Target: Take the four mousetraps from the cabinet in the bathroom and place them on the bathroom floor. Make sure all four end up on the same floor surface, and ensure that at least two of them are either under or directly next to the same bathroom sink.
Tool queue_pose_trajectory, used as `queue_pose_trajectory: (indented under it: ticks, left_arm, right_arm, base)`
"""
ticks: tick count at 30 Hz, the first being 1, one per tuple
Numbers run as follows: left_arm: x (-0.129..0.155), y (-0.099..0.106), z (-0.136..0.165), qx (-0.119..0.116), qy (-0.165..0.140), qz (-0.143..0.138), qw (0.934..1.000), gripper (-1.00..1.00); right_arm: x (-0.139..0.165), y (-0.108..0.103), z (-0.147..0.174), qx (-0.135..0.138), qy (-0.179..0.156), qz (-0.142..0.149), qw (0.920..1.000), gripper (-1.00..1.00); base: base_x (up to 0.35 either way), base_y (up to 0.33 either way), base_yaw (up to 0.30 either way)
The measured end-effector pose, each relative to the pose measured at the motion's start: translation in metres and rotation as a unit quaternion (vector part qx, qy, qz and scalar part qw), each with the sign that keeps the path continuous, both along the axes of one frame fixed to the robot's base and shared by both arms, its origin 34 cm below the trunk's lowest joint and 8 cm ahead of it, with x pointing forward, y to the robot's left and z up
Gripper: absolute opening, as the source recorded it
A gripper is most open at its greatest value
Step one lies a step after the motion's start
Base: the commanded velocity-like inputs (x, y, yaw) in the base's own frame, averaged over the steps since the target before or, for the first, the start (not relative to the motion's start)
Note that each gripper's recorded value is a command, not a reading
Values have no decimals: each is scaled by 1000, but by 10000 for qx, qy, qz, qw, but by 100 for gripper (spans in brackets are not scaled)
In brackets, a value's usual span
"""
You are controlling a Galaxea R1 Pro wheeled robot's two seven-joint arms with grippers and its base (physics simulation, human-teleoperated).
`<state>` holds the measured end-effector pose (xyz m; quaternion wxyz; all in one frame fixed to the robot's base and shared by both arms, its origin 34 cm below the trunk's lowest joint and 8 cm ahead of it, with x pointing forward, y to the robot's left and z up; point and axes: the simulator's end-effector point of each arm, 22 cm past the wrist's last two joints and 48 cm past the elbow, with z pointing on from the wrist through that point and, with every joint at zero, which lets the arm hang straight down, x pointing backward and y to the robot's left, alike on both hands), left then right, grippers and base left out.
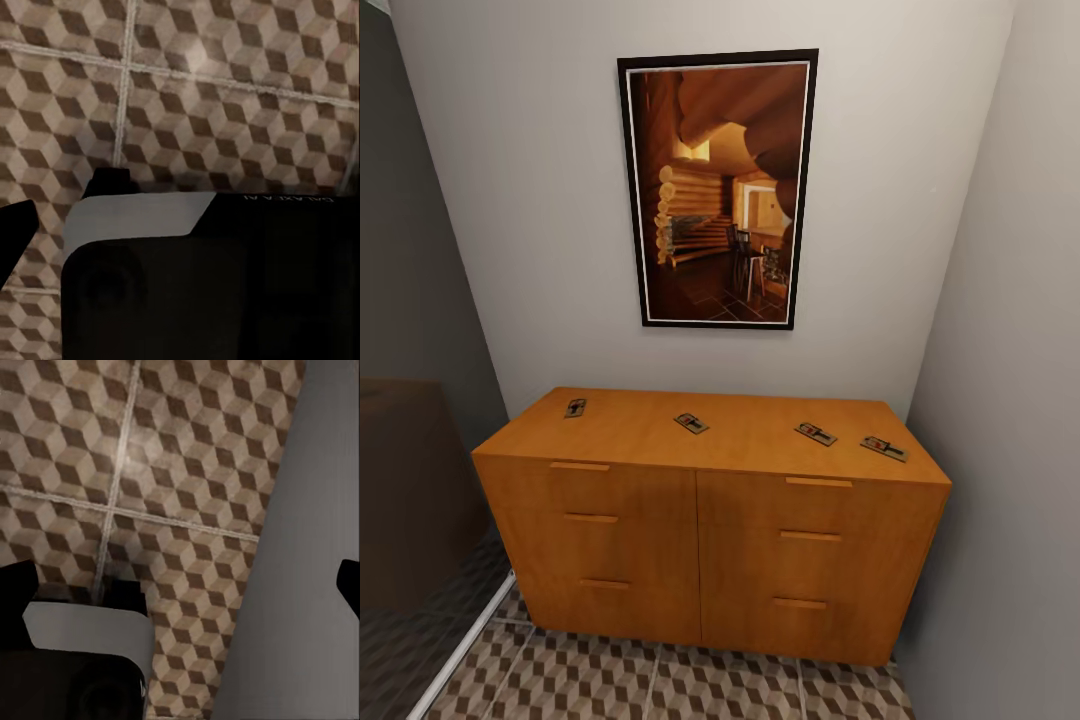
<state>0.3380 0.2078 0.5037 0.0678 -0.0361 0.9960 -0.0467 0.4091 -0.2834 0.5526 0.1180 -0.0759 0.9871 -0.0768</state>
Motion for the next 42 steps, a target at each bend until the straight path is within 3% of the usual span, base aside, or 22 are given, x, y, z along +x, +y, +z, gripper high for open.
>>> queue_pose_trajectory:
  ticks: [2,7,12,16,24,26,27,29,31,32,39,40,42]
  left_arm:
    - [45,3,38,-10,-245,-8,9997,100]
    - [87,6,90,-31,-510,-23,9987,100]
    - [129,7,149,-41,-1061,-28,9943,100]
    - [147,7,174,-49,-1334,-27,9910,100]
    - [212,-1,233,-140,-2057,-17,9785,100]
    - [227,-2,247,-156,-2219,-16,9750,100]
    - [258,-7,277,-211,-2562,-17,9664,100]
    - [281,-10,301,-239,-2806,-22,9595,100]
    - [299,-14,321,-279,-2999,-28,9536,100]
    - [299,-14,322,-275,-3003,-29,9535,100]
    - [360,-44,399,-626,-3620,-104,9300,100]
    - [361,-44,400,-619,-3623,-104,9299,100]
    - [377,-54,421,-750,-3741,-150,9242,100]
  right_arm:
    - [35,-5,40,-33,-343,-120,9993,100]
    - [62,-12,86,-82,-609,-293,9977,100]
    - [82,-19,134,-108,-893,-453,9949,100]
    - [103,-24,160,-130,-1257,-476,9908,100]
    - [176,-32,233,-156,-2159,-503,9750,100]
    - [195,-33,254,-149,-2389,-508,9696,100]
    - [228,-33,293,-121,-2798,-516,9586,100]
    - [251,-32,325,-101,-3103,-521,9492,100]
    - [267,-32,350,-87,-3326,-524,9416,100]
    - [267,-32,350,-84,-3330,-524,9414,100]
    - [314,-33,441,-62,-4096,-534,9107,100]
    - [314,-33,442,-58,-4100,-534,9105,100]
    - [324,-34,468,-57,-4308,-539,9008,100]
  base:
    - [0,0,0]
    - [0,0,0]
    - [0,0,0]
    - [0,0,0]
    - [0,0,0]
    - [0,0,0]
    - [0,0,0]
    - [0,0,0]
    - [0,0,0]
    - [0,0,0]
    - [0,0,0]
    - [0,0,0]
    - [0,0,0]
